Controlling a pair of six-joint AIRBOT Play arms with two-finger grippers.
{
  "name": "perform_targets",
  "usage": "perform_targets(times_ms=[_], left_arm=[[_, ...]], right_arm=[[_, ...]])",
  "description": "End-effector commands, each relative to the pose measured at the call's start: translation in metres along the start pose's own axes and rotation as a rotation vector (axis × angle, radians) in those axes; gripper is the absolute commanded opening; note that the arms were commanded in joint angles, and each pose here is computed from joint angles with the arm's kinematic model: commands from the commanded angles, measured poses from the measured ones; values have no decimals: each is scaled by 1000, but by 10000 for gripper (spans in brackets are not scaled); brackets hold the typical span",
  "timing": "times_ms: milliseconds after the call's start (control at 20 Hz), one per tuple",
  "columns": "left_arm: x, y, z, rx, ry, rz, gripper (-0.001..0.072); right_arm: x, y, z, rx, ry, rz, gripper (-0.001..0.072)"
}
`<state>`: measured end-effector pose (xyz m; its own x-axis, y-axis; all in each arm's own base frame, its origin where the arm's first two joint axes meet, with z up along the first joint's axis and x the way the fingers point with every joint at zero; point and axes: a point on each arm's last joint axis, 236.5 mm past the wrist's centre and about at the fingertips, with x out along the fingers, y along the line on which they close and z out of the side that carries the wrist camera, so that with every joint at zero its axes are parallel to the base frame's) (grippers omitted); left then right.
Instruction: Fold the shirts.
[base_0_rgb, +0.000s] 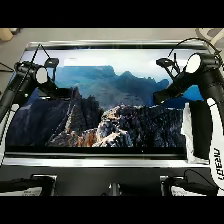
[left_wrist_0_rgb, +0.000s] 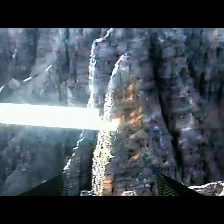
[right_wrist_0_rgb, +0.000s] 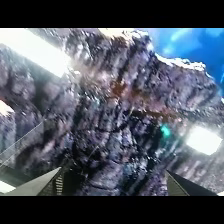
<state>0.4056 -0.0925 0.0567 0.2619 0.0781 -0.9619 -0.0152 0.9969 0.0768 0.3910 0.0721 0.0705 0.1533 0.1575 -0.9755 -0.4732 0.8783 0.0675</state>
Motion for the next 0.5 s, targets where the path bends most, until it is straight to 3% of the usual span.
perform_targets(times_ms=[0, 450], left_arm=[[1, 0, -1, -10, 3, 1, 687], [1, 0, -1, -9, 3, 1, 687]], right_arm=[[1, 2, -1, 0, 6, 5, 695], [1, 2, -1, 0, 6, 6, 689]])
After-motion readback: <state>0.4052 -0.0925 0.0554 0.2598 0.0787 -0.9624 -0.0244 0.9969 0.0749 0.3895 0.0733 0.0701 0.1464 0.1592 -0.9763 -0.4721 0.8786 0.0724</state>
